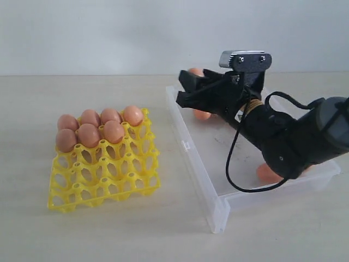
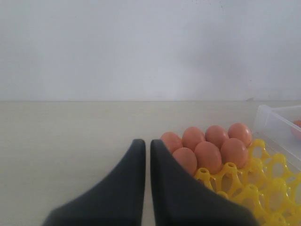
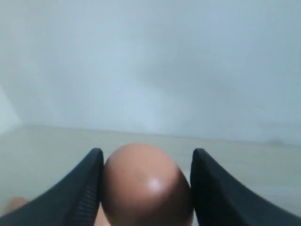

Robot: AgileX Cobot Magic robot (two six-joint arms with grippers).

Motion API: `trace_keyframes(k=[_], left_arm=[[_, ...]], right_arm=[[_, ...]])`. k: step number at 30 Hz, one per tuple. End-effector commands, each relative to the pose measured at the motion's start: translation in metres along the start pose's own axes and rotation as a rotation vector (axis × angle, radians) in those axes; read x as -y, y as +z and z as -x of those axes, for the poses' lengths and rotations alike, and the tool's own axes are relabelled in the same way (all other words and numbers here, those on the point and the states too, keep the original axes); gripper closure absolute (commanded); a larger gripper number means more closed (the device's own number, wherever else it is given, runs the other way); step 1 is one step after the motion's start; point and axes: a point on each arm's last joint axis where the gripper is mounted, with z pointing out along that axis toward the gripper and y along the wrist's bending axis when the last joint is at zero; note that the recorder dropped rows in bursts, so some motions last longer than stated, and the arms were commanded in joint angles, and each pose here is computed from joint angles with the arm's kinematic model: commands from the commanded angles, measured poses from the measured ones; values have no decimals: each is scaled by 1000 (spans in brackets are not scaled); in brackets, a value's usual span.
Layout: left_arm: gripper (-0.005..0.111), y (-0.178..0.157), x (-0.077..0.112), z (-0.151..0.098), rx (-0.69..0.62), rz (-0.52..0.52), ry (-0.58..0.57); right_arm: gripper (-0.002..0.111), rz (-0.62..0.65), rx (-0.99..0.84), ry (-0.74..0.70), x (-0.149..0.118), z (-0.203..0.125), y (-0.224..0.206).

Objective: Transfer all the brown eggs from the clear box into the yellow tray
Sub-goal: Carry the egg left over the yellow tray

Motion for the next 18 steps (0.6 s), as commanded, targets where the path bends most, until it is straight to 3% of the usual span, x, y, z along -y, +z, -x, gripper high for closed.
trace_keyframes(k=[1, 5, 11, 13, 18], left_arm=[[103, 0, 0, 0, 6, -1, 1], [103, 0, 0, 0, 6, -1, 1], [103, 0, 0, 0, 6, -1, 1], [103, 0, 0, 0, 6, -1, 1], [103, 0, 0, 0, 6, -1, 1]], right_arm=[[109, 305, 54, 58, -31, 13, 1], [109, 419, 16, 65, -40, 10, 10], [109, 412, -56, 117, -30, -23, 31], [109, 459, -102, 66, -31, -37, 38], [109, 711, -178, -160, -46, -66, 50]])
